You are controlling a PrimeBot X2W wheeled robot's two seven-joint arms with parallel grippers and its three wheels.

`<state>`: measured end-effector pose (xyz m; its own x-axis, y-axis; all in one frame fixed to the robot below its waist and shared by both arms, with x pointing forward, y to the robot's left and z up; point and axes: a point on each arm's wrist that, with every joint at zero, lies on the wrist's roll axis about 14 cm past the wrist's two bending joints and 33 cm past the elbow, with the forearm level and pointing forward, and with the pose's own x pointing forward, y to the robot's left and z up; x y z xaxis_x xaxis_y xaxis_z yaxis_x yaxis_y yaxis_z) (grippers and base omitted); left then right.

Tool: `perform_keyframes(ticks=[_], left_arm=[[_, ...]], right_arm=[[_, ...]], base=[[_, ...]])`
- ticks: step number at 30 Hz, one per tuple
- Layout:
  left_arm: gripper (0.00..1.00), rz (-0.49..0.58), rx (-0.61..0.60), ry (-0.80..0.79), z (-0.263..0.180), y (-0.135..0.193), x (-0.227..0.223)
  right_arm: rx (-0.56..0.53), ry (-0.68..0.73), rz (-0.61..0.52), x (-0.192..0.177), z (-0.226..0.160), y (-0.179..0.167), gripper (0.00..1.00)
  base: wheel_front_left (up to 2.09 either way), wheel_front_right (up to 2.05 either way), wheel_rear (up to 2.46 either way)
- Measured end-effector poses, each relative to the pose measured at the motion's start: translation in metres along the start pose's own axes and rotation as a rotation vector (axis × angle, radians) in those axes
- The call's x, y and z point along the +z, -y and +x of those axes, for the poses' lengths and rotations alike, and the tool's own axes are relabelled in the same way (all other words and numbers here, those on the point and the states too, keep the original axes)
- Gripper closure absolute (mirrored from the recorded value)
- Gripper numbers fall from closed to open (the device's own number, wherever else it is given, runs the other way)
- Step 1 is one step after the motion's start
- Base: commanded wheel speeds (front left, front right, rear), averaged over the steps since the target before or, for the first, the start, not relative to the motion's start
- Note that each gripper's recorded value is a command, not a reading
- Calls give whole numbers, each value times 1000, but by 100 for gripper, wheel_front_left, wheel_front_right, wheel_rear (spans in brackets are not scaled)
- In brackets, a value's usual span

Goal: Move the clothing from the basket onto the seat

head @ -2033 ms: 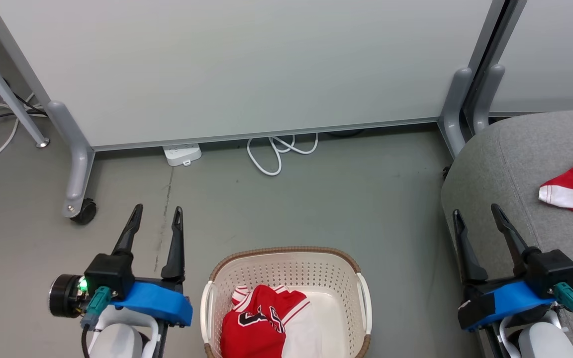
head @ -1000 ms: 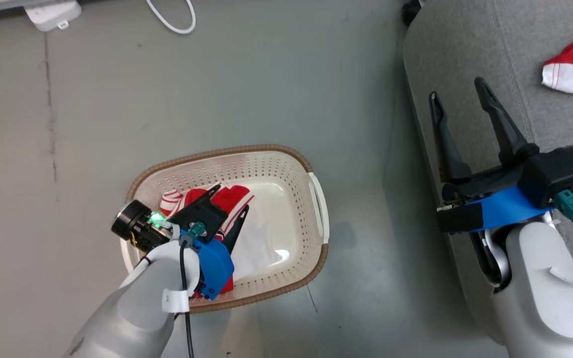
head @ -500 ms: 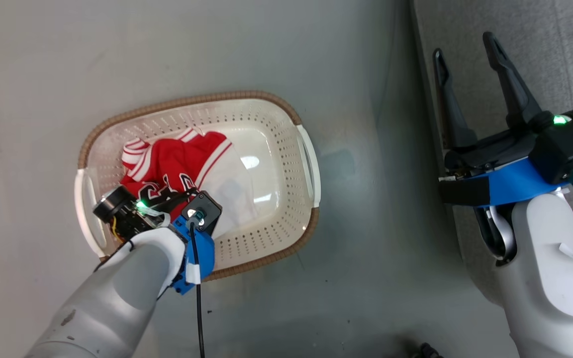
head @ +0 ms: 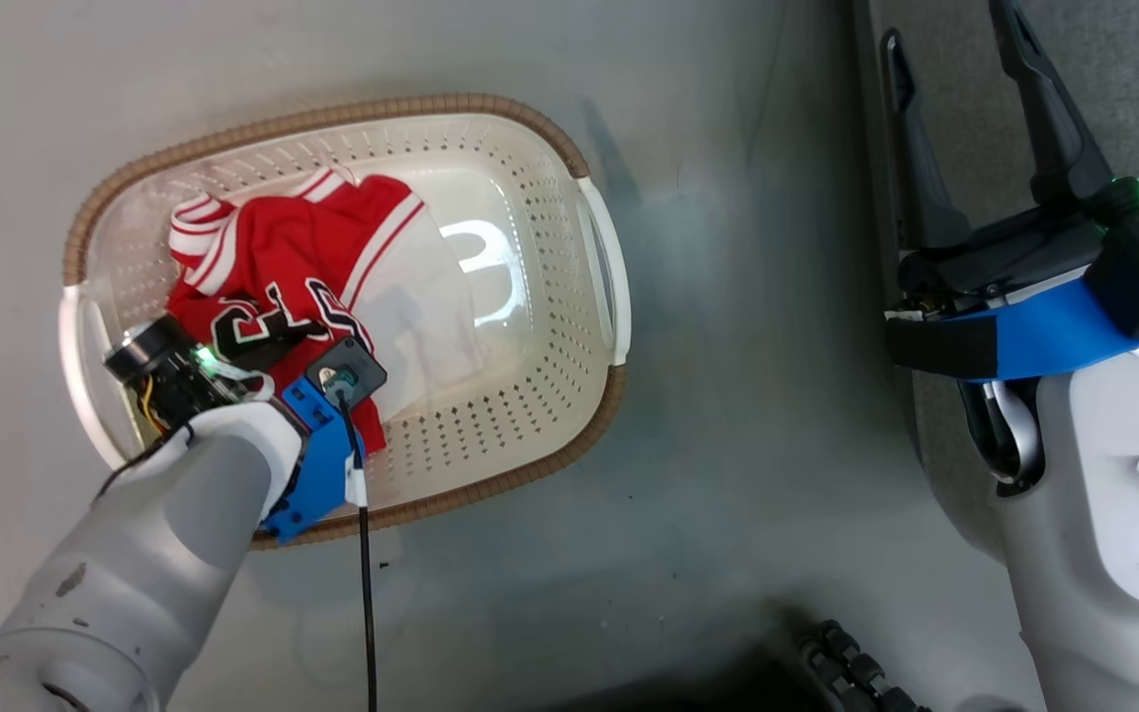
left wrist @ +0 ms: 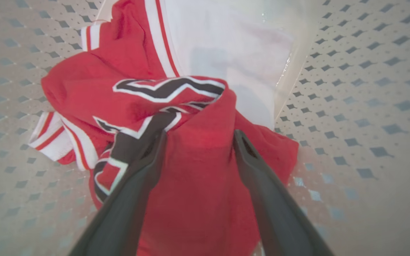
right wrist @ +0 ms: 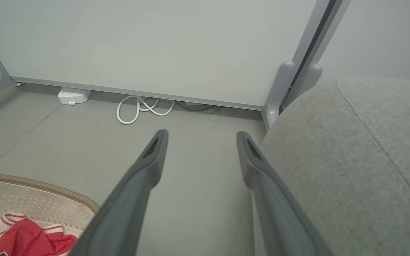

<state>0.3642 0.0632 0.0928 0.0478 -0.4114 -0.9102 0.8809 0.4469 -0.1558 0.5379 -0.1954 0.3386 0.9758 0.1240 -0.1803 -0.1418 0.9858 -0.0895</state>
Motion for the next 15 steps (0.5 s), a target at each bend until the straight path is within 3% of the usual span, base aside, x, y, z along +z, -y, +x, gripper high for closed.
perform_keyframes(ticks=[15], left_arm=[[0,81,-35,-131,28,-6,-29]], right_arm=[[2,-37,-12,-31,11,1,0]], base=[[0,0,0]])
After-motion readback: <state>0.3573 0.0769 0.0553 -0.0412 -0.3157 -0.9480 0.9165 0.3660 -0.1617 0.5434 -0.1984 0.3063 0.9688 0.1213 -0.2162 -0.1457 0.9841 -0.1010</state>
